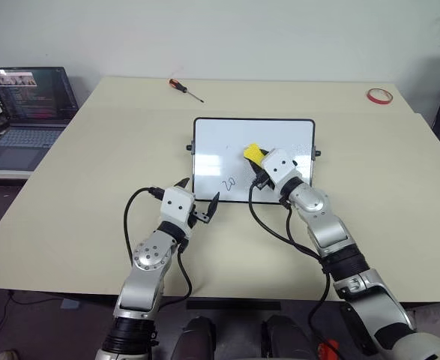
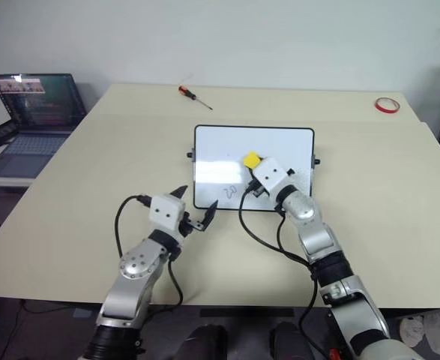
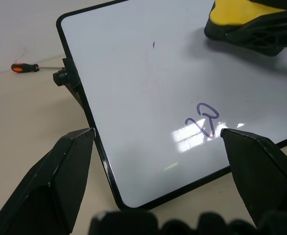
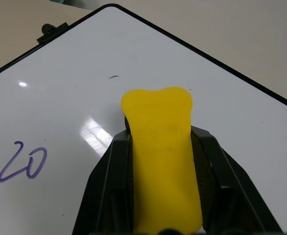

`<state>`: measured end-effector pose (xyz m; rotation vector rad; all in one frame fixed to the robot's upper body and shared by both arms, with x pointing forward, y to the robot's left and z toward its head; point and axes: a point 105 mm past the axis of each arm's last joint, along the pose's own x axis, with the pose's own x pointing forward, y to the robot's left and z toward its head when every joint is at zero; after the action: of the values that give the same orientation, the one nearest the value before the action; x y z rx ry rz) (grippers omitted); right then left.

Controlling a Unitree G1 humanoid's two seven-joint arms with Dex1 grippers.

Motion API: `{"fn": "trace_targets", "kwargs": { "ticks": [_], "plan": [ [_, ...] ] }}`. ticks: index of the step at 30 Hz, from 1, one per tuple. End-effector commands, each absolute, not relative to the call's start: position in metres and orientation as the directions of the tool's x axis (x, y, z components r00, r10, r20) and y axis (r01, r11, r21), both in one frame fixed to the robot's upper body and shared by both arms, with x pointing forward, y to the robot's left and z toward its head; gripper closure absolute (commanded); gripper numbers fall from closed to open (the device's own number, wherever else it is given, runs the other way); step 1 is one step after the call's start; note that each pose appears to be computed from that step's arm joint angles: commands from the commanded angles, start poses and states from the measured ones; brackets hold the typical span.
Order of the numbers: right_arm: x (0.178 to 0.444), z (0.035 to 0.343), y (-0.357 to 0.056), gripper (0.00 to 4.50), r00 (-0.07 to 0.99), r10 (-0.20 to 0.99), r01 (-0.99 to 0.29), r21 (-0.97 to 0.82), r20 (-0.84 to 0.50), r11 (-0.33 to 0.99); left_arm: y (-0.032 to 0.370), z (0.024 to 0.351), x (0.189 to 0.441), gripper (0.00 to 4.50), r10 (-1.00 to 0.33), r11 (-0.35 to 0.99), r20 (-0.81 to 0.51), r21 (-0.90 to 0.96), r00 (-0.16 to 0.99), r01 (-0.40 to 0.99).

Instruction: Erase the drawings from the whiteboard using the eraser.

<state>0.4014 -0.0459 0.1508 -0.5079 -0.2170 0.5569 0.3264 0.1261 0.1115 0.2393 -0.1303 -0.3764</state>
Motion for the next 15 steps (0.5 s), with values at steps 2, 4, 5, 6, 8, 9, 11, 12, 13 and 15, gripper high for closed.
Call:
{"fn": "trace_targets", "kwargs": {
  "ticks": [2, 4, 5, 6, 8, 9, 11, 12, 13, 15],
  "plan": [
    [0.41, 0.169, -0.02, 3.28, 0.81, 0.58, -0.444, -0.552, 0.089, 0.706, 0.122, 0.127, 0.325, 0.0, -0.388, 0.901, 0.135, 0.265, 0.912, 0.344],
    [0.414, 0.172, -0.01, 3.28, 0.802, 0.59, -0.447, -0.566, 0.089, 0.692, 0.123, 0.127, 0.325, 0.0, -0.385, 0.902, 0.137, 0.265, 0.913, 0.34],
    [0.416, 0.173, -0.005, 3.28, 0.802, 0.592, -0.448, -0.573, 0.082, 0.686, 0.123, 0.127, 0.325, 0.0, -0.381, 0.904, 0.138, 0.264, 0.914, 0.337],
    [0.419, 0.173, -0.002, 3.28, 0.804, 0.59, -0.448, -0.577, 0.075, 0.683, 0.123, 0.127, 0.324, 0.0, -0.377, 0.906, 0.139, 0.263, 0.916, 0.333],
    [0.425, 0.172, 0.002, 3.28, 0.811, 0.583, -0.449, -0.586, 0.049, 0.675, 0.124, 0.127, 0.322, 0.0, -0.369, 0.909, 0.138, 0.261, 0.919, 0.326],
    [0.427, 0.171, 0.003, 3.28, 0.814, 0.579, -0.451, -0.589, 0.037, 0.671, 0.124, 0.126, 0.322, 0.0, -0.367, 0.91, 0.138, 0.26, 0.92, 0.324],
    [0.431, 0.167, 0.005, 3.28, 0.816, 0.577, -0.463, -0.599, 0.0, 0.654, 0.125, 0.126, 0.32, 0.0, -0.359, 0.913, 0.139, 0.257, 0.923, 0.317],
    [0.432, 0.165, 0.005, 3.28, 0.817, 0.577, -0.468, -0.604, -0.017, 0.645, 0.125, 0.126, 0.319, 0.0, -0.356, 0.914, 0.139, 0.256, 0.924, 0.314],
    [0.433, 0.163, 0.003, 3.28, 0.821, 0.57, -0.467, -0.608, -0.03, 0.642, 0.125, 0.126, 0.319, 0.0, -0.354, 0.915, 0.139, 0.255, 0.925, 0.312],
    [0.434, 0.159, -0.001, 3.28, 0.825, 0.562, -0.471, -0.609, -0.049, 0.638, 0.124, 0.126, 0.317, 0.0, -0.353, 0.916, 0.139, 0.254, 0.925, 0.311]
  ]
}}
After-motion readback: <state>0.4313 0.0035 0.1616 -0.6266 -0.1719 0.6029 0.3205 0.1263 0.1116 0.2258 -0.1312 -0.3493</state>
